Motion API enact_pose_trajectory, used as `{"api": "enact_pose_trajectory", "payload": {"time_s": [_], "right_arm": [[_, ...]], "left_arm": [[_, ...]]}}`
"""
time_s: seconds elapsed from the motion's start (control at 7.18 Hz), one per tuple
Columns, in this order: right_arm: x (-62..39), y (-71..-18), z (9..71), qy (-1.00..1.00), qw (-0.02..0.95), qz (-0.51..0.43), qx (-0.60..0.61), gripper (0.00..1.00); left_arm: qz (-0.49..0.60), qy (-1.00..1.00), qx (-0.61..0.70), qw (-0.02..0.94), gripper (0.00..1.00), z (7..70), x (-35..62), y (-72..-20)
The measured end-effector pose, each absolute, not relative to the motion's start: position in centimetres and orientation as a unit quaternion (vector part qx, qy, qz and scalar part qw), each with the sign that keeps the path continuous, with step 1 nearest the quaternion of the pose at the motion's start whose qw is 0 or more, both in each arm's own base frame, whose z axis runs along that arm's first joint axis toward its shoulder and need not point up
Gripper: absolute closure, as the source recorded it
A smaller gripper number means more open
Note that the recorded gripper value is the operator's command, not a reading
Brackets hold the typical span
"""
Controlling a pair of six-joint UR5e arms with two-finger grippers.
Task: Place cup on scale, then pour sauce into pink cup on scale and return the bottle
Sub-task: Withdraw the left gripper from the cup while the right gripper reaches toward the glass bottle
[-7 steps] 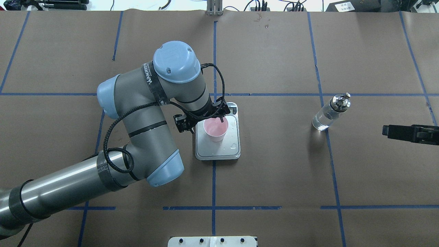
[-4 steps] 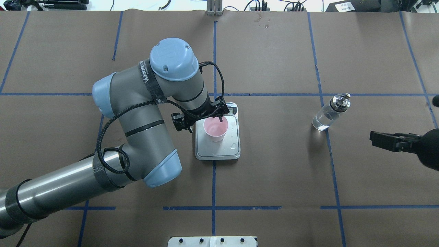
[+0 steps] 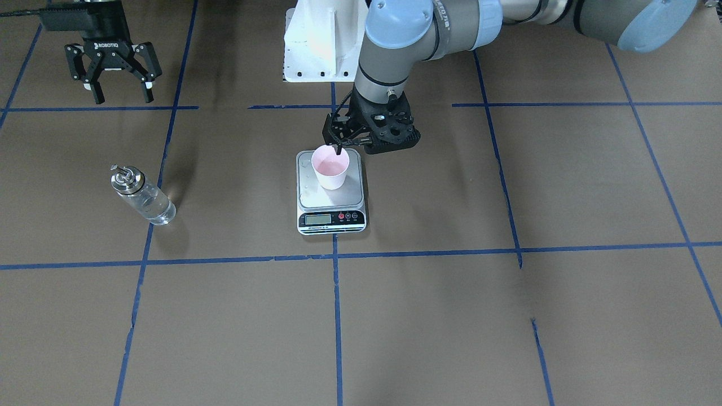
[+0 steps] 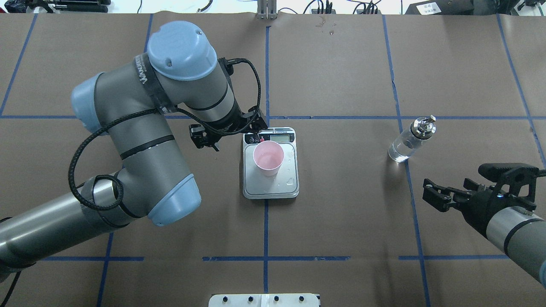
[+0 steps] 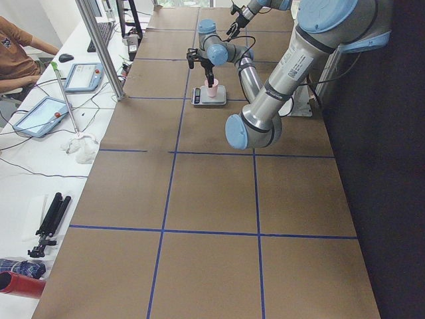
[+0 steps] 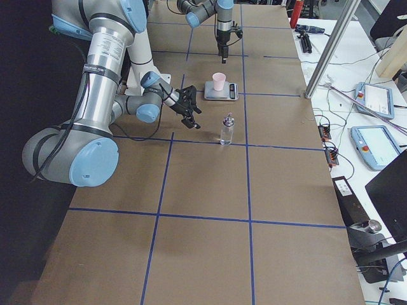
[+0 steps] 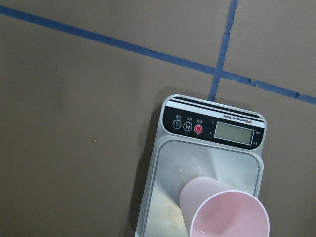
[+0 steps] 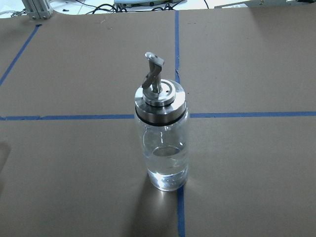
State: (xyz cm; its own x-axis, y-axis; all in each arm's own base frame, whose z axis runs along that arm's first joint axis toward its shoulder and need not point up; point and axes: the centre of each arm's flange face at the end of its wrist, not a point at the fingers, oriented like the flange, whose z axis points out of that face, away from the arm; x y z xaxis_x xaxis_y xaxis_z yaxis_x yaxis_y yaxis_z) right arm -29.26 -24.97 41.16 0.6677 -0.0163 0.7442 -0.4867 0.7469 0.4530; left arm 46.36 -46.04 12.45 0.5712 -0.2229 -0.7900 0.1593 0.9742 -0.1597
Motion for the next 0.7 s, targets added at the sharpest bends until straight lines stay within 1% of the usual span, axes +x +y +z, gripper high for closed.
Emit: {"api": "enact_pose_trajectory", "payload": {"time_s": [0.28,0.7], "right_arm": [[-30.0,-25.4,44.8,-0.370,0.838,0.133,0.378,0.00],[-32.0,-26.5,47.5,-0.325,0.824,0.132,0.444,0.00]], "left_arm": [[-0.089,0.440,-0.015,0.893,0.00,13.4,43.1,-46.2],[-0.051,0.421,0.023,0.906,0.00,18.0,37.9,-46.9]]}}
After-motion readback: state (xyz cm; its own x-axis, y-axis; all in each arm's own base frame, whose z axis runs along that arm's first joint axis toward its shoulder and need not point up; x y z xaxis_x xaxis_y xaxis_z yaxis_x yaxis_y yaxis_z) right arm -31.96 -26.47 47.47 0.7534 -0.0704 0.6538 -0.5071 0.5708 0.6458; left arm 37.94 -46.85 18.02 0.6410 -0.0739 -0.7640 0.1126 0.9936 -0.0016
